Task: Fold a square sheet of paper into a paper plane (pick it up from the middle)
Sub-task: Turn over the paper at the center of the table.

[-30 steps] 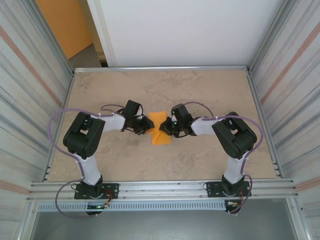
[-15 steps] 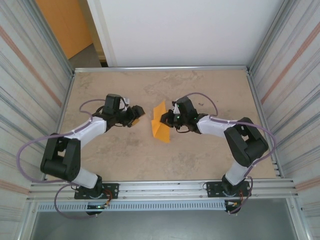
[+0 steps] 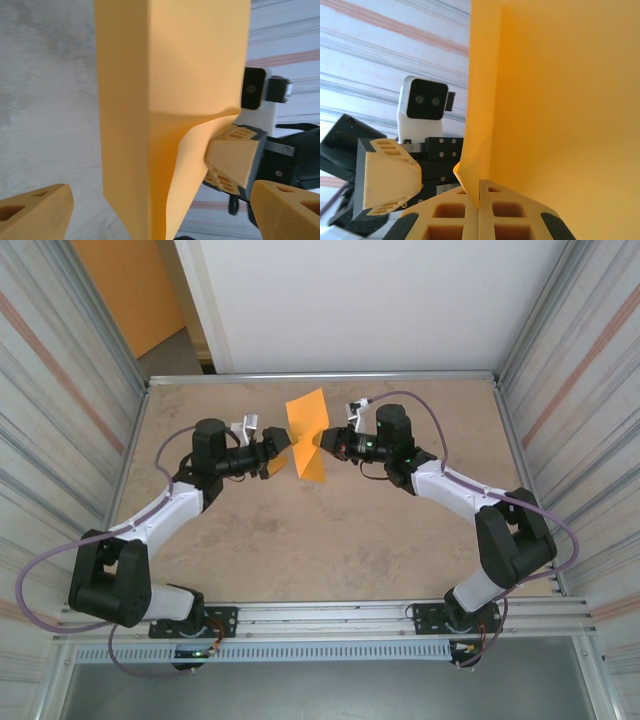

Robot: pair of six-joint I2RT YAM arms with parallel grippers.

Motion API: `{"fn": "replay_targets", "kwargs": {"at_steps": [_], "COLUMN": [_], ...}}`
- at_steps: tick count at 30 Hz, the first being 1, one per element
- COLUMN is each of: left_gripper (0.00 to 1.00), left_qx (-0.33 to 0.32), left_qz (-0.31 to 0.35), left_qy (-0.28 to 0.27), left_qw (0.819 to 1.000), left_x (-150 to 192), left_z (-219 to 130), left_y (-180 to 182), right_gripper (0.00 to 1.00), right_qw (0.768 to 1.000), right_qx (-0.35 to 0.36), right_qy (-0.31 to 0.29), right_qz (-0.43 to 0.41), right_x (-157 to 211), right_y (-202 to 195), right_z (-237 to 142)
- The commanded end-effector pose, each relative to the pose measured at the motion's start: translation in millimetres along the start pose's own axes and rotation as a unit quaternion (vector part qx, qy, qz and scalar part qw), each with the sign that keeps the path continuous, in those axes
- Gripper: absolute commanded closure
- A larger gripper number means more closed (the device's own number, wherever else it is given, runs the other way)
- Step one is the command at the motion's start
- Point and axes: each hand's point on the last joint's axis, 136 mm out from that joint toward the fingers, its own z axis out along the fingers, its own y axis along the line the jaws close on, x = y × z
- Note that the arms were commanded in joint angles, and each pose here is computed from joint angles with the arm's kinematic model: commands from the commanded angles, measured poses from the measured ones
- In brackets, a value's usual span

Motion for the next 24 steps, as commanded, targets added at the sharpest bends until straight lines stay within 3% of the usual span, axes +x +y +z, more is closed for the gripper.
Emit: {"fn": "replay_targets", "kwargs": {"at_steps": [1,7,14,24], "left_gripper": [0.09,0.25,0.45,0.75], "left_qx": [0.059,0.079,0.096,0.073], "left_qz": [0.010,0.025,0.030,0.030], "left_qy": [0.025,0.050,0.041,0.045], "left_qw": [0.998,0.995,0.994,0.996], "left_x": [6.8,11.6,8.8,9.1], "left_z": [1.2,8.4,7.9,9.4], "left_y": [-27.6,-39.9,-44.4,-37.6], "right_gripper": [0.97,0.96,0.95,0.83], "right_qw": [0.998,0.998,0.998,0.999], "right_qx": [-0.059,-0.068,-0.061,-0.032], "right_qy": [0.011,0.016,0.011,0.013], "right_qz": [-0.003,0.010,0.018,0.035], "right_x": [-3.8,-3.6,-5.0,-3.3], "right_y": [36.6,38.2,30.1,16.4], "right_z": [-4.1,-2.3,-5.6,-10.7]}}
